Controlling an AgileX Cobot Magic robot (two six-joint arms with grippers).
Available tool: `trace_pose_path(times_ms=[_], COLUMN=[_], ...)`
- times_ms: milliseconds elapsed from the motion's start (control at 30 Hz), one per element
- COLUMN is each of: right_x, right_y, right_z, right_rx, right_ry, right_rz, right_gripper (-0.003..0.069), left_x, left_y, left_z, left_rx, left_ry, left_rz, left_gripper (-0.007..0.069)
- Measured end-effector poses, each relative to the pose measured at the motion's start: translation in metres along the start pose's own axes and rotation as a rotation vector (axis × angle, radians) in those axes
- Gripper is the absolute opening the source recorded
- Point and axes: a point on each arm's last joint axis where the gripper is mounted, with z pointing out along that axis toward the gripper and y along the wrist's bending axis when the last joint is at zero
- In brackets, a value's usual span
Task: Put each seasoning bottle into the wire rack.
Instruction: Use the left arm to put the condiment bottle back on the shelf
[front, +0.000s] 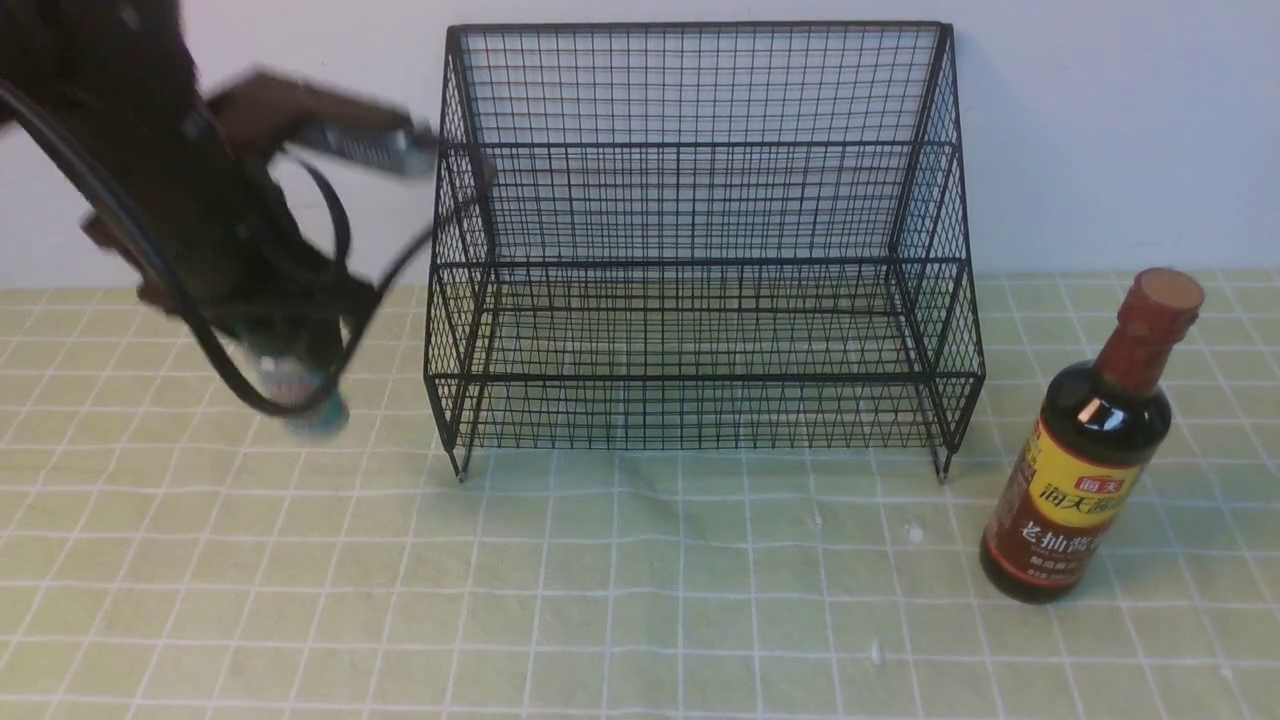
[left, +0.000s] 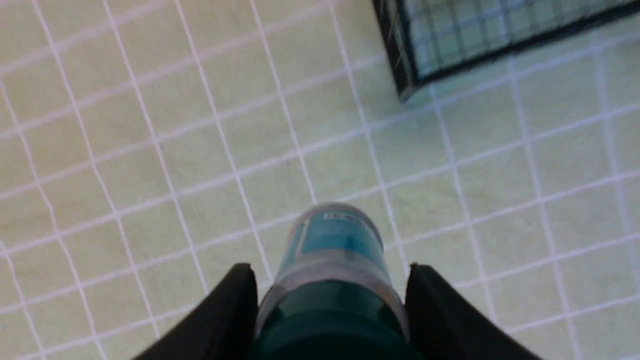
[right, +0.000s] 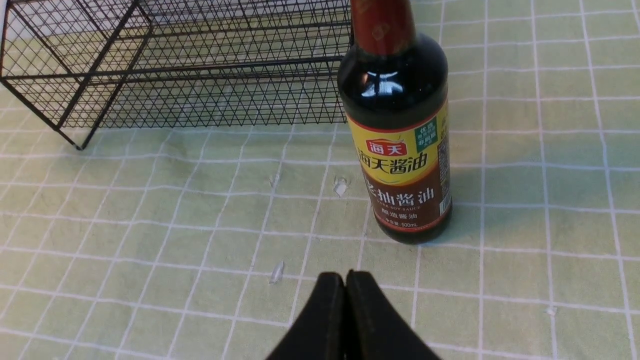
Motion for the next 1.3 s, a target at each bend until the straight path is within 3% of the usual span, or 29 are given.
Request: trace_pose_path(times_ms=[200, 433, 933, 1300], right_x=[0.0, 0.0, 0.0, 0.0], right_y=[0.0, -0.001, -0.002, -0.002], right_z=[0.0, 0.0, 0.0, 0.0], right_rx=[0.001, 0.015, 0.019, 0.019], right_ry=[0.0, -0.001, -0.002, -0.002], right_rz=[-0.002, -0.017, -0.021, -0.022], right_gripper=[-0.0015, -0.0015, -0.0015, -0.0015], left_x=[-0.018, -0.042, -0.054, -0.053], left_y=[-0.011, -0.039, -0.045, -0.047], left_z=[-0.036, -0.002, 0.095, 0.126], left_rx=[0.086, 0.118, 0.044, 0.048], left_ry=[-0.181, -0.259, -0.101, -0.051], left_rz=[-0.024, 0.055, 0.135, 0.138], left_gripper=[0.0333, 0.0333, 0.0333, 0.0333])
